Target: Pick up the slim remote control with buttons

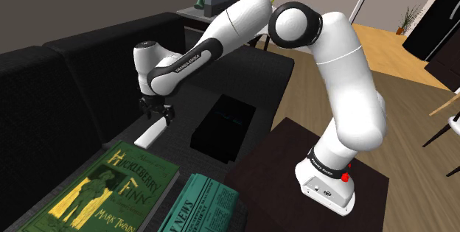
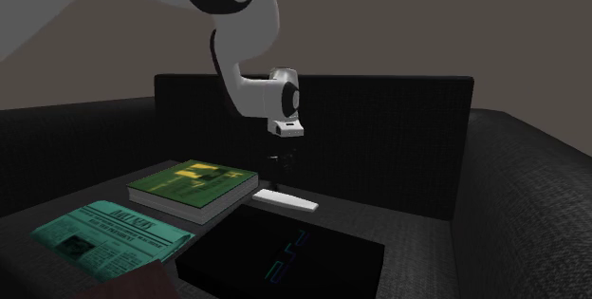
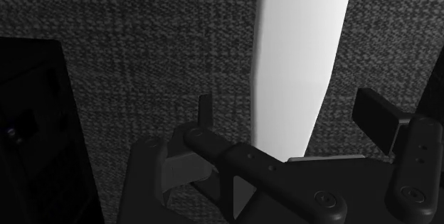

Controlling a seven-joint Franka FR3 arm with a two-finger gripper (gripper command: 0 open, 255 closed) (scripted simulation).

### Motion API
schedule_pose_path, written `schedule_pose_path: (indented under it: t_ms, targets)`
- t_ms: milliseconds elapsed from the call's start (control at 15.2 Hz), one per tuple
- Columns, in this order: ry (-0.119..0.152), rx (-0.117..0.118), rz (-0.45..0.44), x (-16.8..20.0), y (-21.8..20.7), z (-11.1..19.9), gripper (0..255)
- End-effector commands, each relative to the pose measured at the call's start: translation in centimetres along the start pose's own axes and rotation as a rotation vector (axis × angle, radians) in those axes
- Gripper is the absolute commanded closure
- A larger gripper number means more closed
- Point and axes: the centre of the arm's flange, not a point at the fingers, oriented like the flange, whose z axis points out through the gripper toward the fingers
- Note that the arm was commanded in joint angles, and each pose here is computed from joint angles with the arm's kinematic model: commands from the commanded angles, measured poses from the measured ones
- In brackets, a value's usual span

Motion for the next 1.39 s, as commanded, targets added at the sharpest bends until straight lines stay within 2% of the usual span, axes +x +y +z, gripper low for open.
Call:
schedule_pose_path:
  t_ms: [0, 528, 660, 726, 1320]
  targets:
    - [-0.002, -0.007, 0.049, 0.5, -1.9, 2.0, 0]
    - [-0.002, -0.007, 0.053, 0.5, -2.3, 6.1, 0]
    - [-0.002, -0.007, 0.053, 0.5, -2.3, 6.1, 0]
    - [-0.002, -0.007, 0.053, 0.5, -2.3, 6.2, 255]
    - [-0.002, -0.007, 0.053, 0.5, -2.3, 6.1, 255]
